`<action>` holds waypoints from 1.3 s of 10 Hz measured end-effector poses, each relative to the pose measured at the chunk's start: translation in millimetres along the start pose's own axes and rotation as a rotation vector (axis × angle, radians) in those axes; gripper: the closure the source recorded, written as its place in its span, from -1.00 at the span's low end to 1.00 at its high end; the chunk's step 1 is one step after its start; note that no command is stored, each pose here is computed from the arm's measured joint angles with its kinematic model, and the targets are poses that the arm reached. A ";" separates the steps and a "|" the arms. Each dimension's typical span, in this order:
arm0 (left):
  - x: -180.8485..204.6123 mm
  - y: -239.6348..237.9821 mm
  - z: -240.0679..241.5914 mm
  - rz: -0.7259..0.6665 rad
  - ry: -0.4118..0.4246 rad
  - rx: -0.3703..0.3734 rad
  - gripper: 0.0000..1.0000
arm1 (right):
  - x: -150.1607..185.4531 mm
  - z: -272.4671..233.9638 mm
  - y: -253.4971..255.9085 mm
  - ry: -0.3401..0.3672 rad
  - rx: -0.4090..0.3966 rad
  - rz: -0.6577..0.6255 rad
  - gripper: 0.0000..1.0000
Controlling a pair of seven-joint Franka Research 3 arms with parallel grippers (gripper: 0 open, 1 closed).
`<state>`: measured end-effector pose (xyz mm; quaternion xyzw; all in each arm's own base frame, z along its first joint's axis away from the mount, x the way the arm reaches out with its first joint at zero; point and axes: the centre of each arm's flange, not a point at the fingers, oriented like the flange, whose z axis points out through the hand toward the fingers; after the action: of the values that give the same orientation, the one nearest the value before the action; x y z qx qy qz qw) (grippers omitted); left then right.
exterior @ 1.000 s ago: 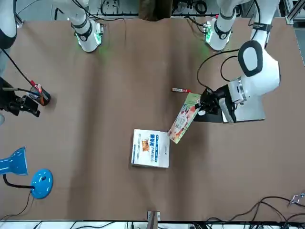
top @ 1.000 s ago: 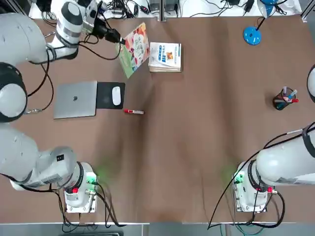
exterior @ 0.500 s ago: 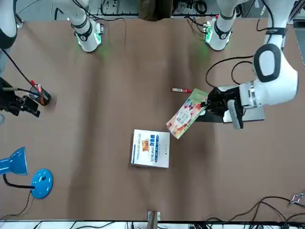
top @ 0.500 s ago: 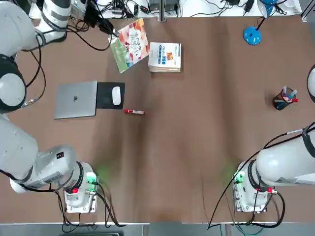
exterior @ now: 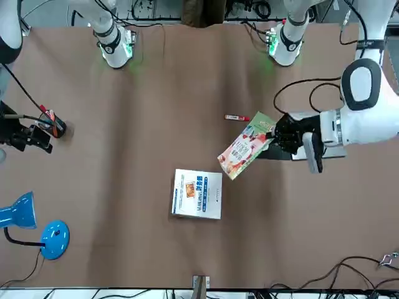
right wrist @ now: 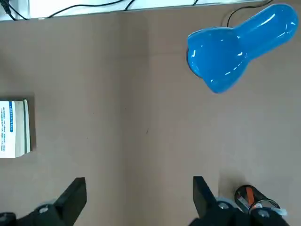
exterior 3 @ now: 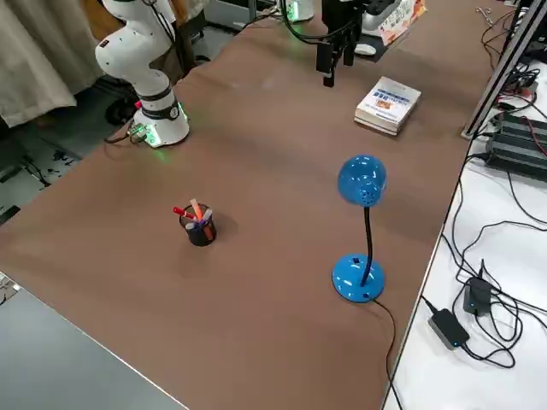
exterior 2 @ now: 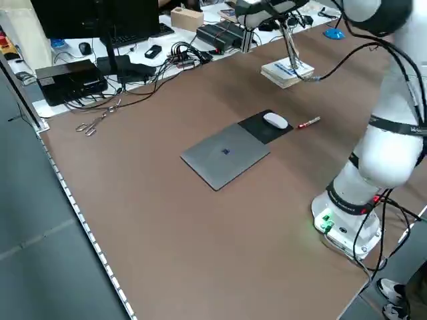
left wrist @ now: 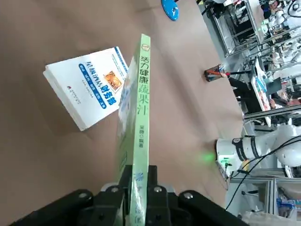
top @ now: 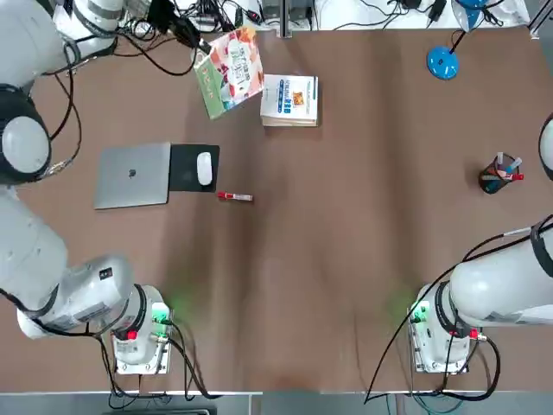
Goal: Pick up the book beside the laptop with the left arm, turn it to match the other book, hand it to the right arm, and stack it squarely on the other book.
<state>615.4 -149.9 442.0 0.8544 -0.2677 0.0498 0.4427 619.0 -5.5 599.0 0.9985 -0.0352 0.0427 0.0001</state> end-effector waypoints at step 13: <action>90.8 -81.5 192.9 0.177 -0.044 -0.048 0.69 | -0.1 1.1 -0.3 -0.004 0.000 -0.001 -1.00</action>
<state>704.4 -300.5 295.4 0.8174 -0.3528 0.0635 0.4509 619.0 -5.2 597.9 0.9986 -0.0349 0.0406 0.0001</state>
